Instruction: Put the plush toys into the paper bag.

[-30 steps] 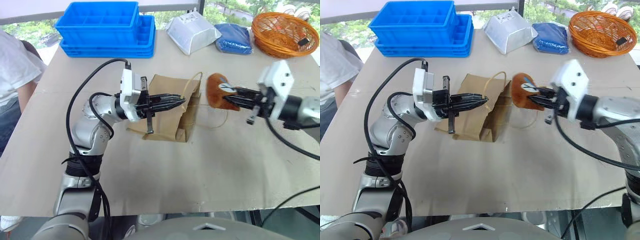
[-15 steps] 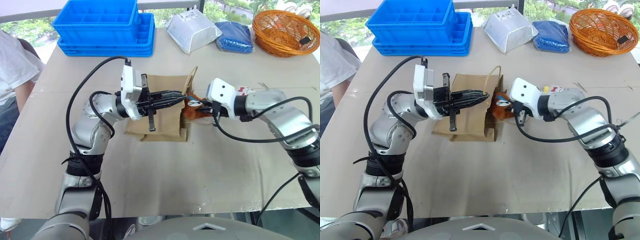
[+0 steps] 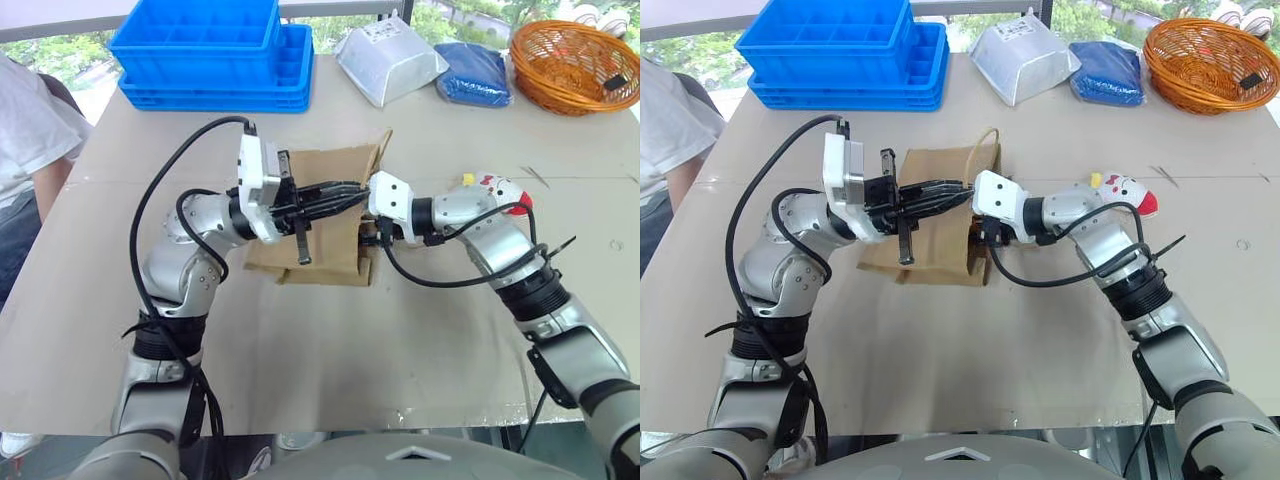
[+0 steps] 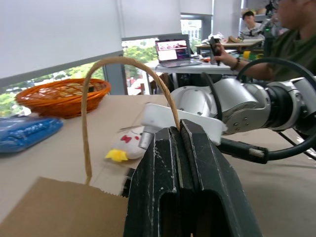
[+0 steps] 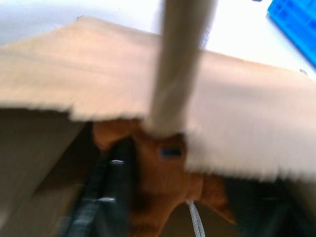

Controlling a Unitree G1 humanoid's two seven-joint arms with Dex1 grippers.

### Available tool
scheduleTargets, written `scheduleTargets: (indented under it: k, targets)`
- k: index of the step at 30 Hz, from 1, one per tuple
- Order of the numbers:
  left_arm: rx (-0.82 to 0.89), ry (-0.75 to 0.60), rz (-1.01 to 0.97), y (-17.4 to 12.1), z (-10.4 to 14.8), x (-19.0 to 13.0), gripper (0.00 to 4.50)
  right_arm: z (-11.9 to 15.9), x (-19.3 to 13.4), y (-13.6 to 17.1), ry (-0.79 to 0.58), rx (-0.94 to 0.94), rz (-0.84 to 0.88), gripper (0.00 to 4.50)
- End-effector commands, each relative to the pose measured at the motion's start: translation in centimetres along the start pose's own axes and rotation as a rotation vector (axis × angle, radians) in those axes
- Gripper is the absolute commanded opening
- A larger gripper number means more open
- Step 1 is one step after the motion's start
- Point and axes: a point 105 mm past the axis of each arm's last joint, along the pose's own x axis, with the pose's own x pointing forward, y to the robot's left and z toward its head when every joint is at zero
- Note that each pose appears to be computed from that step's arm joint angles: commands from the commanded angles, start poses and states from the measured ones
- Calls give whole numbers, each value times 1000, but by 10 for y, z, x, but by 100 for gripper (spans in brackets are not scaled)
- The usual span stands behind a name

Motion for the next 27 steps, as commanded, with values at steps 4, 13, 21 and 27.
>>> scheduleTargets:
  k: [4,13,21,27]
  targets:
    - [19,-15,-20,-7,8,-6,0,11,-51,-6,24,13,-120,304]
    - [53,-5,3,-5,7,-7,0,11,-134,-31,227,103,-466,304]
    - [79,-8,28,-5,9,-5,0,-86,-191,-78,660,187,-692,304]
    - [84,-12,58,-7,12,-6,0,-119,-194,-79,731,255,-697,156]
